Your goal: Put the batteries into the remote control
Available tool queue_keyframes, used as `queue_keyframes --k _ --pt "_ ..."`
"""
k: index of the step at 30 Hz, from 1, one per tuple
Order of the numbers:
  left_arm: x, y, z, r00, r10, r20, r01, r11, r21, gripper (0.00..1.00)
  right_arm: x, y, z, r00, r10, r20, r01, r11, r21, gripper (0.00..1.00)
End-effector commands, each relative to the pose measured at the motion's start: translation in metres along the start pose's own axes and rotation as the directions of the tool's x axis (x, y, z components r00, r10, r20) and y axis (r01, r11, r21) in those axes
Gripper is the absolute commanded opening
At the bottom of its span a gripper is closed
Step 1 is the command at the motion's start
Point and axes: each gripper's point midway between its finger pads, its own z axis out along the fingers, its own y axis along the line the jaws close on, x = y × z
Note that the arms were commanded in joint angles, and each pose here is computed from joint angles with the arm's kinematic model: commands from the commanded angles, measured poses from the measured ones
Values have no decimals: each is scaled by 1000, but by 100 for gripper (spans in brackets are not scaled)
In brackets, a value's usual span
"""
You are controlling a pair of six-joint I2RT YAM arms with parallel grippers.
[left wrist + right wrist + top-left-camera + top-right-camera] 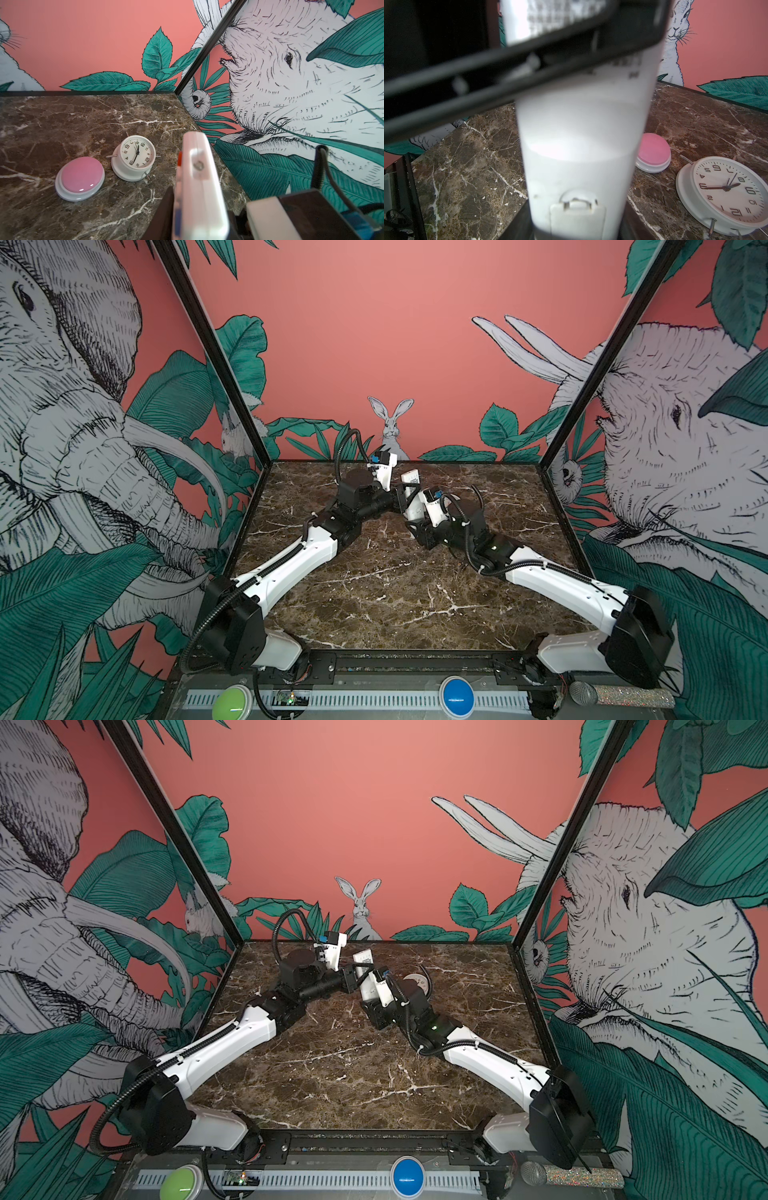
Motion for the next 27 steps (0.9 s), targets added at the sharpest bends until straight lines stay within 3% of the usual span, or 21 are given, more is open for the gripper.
queue_keyframes --k 1,3,6,11,14,16,20,24,27 --pt "-1 -1 -2 1000 -4 9 4 1000 -6 19 -24 15 -2 995 -8 95 14 998 -61 0" --pt "0 0 -2 1000 0 3 0 1000 -8 15 -23 17 -3 995 -9 95 15 998 -67 0" --pt "2 0 -3 1000 6 -6 -6 1000 -12 11 -24 20 -3 996 -8 91 16 996 -84 11" --pt "1 1 -5 1000 28 -14 -29 999 -26 0 -25 28 -7 995 -12 100 24 992 -125 45" --pt "-1 3 -8 999 37 -17 -37 998 -41 0 -26 37 -13 992 -31 119 52 984 -170 77" --pt "-4 1 -9 999 35 -20 -36 999 -30 0 -25 40 -17 991 -51 123 74 980 -187 88" --pt "-6 -2 -11 999 32 -35 -32 1000 2 0 -20 40 -25 988 -96 119 117 977 -180 98" --pt "-5 -4 -17 998 20 -59 -18 999 37 0 -13 38 -36 982 -158 101 173 971 -164 99" --pt "-3 -10 -22 996 16 -91 -8 996 90 0 -6 55 -51 964 -236 122 261 931 -255 99"
